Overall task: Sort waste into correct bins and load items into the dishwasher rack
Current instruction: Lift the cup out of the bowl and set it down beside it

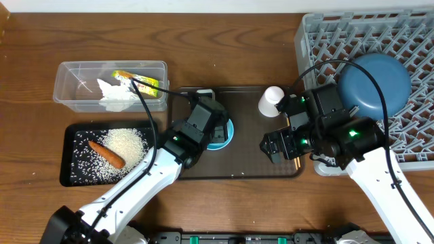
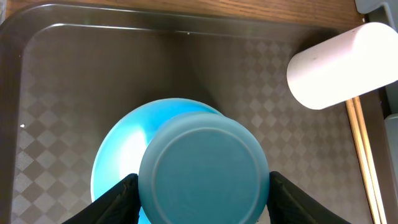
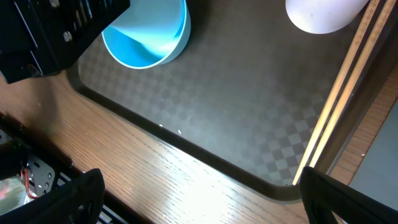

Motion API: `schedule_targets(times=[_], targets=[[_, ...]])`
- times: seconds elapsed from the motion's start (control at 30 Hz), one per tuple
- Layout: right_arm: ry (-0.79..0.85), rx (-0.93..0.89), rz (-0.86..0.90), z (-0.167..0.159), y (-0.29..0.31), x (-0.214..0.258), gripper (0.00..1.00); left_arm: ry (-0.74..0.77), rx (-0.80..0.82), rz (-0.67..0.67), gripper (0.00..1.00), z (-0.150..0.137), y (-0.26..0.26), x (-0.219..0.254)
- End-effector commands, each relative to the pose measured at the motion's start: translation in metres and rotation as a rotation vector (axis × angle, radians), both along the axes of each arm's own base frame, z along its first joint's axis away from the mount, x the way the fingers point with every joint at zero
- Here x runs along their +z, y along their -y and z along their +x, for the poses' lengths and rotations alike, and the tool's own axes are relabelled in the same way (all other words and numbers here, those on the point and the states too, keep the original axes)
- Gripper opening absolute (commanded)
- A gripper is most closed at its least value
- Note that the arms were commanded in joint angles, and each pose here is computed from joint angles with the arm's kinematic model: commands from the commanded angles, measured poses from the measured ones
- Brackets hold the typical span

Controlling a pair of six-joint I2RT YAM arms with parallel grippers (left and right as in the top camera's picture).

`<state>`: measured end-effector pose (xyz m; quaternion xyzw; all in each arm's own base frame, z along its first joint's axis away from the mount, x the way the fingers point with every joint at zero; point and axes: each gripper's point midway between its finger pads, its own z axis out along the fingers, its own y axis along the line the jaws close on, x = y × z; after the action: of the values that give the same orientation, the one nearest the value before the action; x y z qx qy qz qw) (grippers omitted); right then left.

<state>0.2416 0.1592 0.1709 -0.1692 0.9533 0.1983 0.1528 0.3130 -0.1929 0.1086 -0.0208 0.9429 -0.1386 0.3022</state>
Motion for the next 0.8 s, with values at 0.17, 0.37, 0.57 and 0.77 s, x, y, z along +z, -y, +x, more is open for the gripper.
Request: schedule_targets(times=[0.17, 0.37, 0.57, 0.77], targets=[[0.004, 0.022, 0.005, -0.001, -0.006, 0.002, 0.99, 0.149, 0.006, -0.082, 0.55, 0.005, 0.0, 0.058], [0.004, 0.022, 0.005, -0.001, -0.006, 0.002, 0.99, 0.154, 0.016, -0.183, 0.55, -0.002, 0.006, 0.076], [0.004, 0.022, 0.005, -0.001, -0.006, 0.002, 0.99, 0.071, -0.041, -0.229, 0.55, -0.006, 0.024, 0.058], [0.004, 0.022, 0.005, -0.001, -0.006, 0.002, 0.99, -0.046, -0.093, -0.281, 0.56, -0.008, 0.047, 0.029]])
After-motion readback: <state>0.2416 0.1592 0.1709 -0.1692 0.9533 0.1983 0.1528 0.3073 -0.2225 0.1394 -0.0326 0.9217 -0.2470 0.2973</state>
